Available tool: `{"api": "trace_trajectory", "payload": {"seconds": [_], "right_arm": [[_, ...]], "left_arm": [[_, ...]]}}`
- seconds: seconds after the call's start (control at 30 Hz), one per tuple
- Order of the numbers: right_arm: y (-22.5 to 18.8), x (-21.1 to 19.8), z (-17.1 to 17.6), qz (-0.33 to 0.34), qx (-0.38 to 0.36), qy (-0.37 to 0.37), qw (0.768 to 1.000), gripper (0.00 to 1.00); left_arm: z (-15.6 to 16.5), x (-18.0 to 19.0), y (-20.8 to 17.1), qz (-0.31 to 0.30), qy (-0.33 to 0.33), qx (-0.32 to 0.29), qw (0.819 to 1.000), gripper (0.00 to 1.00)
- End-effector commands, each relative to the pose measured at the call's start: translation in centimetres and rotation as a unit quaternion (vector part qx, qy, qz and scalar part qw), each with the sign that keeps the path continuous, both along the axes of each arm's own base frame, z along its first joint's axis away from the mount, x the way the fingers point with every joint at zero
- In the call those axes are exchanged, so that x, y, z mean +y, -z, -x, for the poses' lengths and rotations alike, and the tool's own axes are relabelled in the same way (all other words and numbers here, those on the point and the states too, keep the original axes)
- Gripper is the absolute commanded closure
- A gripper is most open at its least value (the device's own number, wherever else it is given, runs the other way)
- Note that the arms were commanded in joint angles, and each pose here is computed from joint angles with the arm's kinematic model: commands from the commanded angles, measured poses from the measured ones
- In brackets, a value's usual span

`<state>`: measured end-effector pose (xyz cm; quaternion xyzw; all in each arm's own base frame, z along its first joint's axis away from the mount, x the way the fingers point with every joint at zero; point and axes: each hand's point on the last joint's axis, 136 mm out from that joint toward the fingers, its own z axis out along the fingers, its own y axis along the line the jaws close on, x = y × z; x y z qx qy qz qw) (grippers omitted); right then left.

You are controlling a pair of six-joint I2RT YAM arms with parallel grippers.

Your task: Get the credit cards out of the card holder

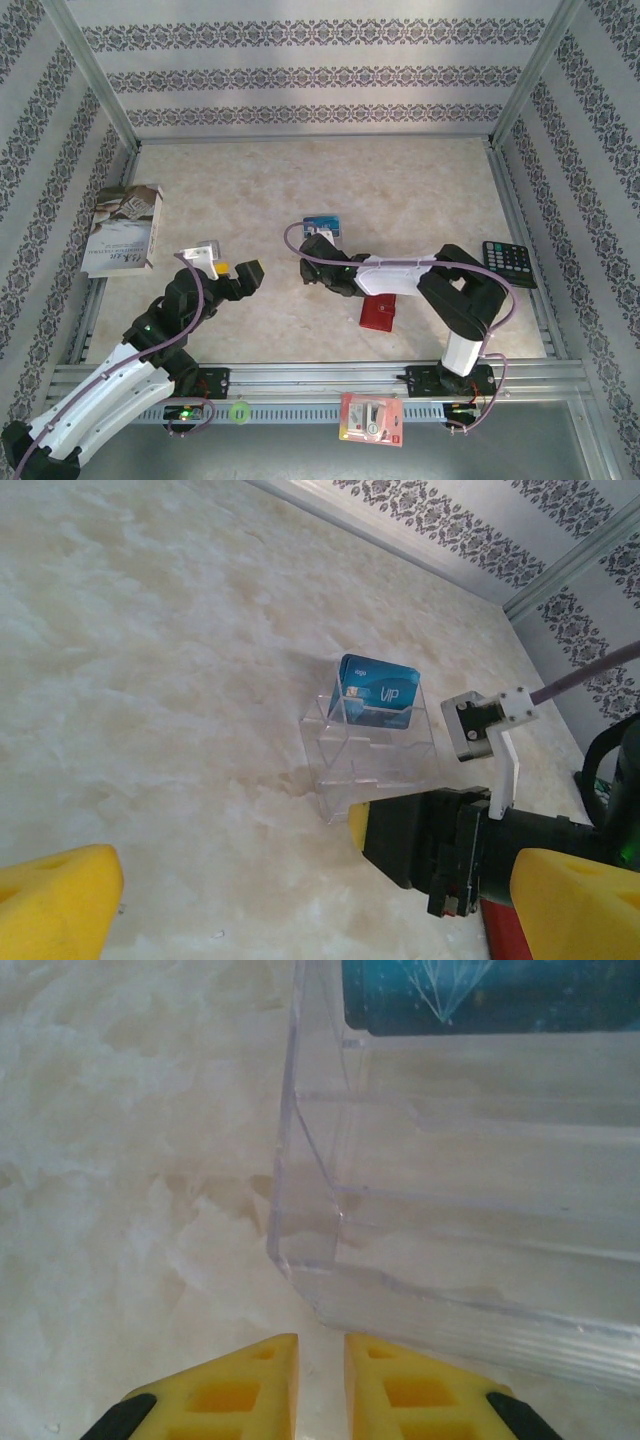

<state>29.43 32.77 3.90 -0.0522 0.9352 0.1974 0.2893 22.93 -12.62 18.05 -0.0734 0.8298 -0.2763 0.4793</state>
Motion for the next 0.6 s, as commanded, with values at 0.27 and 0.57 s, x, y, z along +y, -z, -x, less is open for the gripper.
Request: {"api": "trace_trajectory", "payload": {"seconds": [0.27,0.57], "right_arm": [[-0.2,1.2,-1.0,0.001,-0.006,-0.002,1.0,0.79],[-3.9,-2.9,5.2,-0.006,0.008,-0.017,1.0,0.45]], "left_arm": [[0.3,0.7,1.0,-0.023,-0.008,0.01,1.0,0.01],[0.0,1.3,1.3,-0.003,-0.037,0.015,0.999,0.01]]}}
